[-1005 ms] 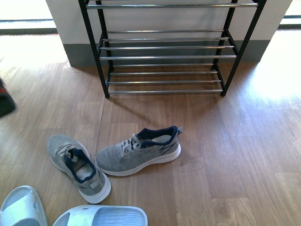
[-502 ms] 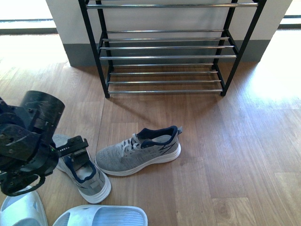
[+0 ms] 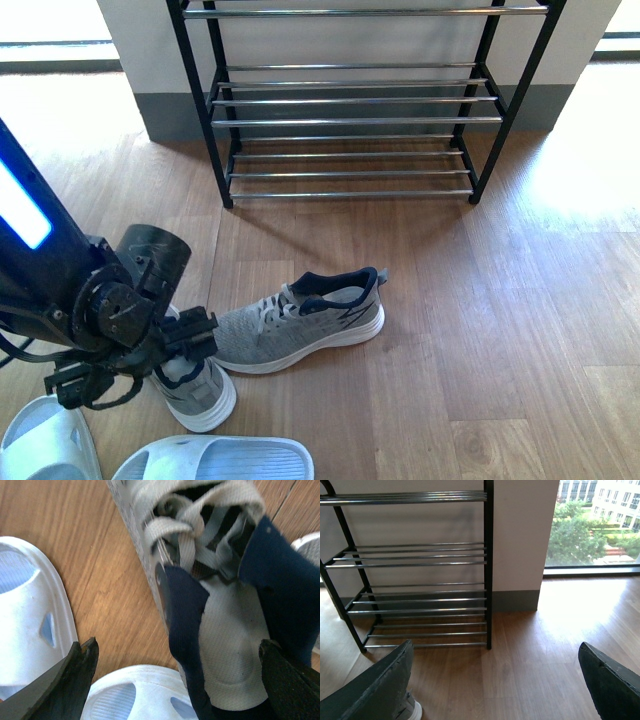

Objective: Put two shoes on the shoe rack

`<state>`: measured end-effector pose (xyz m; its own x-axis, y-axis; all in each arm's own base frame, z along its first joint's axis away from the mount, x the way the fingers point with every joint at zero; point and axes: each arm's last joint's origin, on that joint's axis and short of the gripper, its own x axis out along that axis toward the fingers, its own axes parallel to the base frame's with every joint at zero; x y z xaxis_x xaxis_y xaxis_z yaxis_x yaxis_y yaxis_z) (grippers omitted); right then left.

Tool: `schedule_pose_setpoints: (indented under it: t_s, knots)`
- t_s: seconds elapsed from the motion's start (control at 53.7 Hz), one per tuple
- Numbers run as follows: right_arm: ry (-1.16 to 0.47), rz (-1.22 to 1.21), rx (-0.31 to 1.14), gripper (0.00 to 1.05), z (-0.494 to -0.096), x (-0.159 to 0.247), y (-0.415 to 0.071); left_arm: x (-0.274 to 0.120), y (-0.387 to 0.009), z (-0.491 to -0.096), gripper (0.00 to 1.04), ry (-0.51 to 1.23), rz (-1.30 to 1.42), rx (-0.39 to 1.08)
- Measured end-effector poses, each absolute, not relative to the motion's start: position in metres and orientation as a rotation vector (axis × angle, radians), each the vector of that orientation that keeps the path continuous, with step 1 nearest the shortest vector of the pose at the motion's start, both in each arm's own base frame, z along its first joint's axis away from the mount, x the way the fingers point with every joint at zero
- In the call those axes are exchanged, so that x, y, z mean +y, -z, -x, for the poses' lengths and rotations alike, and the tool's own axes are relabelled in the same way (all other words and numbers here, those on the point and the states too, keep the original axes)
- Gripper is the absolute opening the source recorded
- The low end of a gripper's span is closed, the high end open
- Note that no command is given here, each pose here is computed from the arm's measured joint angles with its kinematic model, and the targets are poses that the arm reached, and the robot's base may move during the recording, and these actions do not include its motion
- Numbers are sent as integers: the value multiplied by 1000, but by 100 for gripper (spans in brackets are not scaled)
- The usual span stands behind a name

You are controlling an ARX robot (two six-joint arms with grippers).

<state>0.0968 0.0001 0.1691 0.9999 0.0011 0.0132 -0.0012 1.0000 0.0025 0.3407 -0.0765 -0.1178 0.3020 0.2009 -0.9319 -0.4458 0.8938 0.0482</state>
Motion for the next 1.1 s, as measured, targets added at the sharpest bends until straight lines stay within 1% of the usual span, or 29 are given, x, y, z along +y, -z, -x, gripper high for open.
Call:
schedule_pose_setpoints:
  t_s: [0.223,0.428,0.54,0.781,0.8,0.837,0.968,1.061,1.098]
  knots:
    - [-1,-2,-13,96,-97,0,-169,-73,127,-343,95,-466,214,1188]
    - [-1,-2,-13,96,-97,0,-169,-73,122,-343,95,-436,245,1179]
    - [-1,-2,-13,96,-97,0,-169,-71,120,-344,95,-456,221,1174]
    - [-1,-2,-13,96,-97,0,-169,-62,133,-352,95,-498,171,1148]
    - [-1,-2,-13,96,-97,0,-169,-61,134,-352,94,-502,157,1145]
    - [-1,-2,-13,96,-97,0,-169,-61,136,-352,87,-502,155,1152]
    - [-1,-2,-13,96,-97,0,-169,-61,137,-351,69,-500,146,1164]
    - [-1,-2,-13,96,-97,0,-169,-61,137,-352,51,-493,149,1155]
    - [-1,-2,-13,96,-97,0,-169,-62,137,-352,46,-492,151,1153]
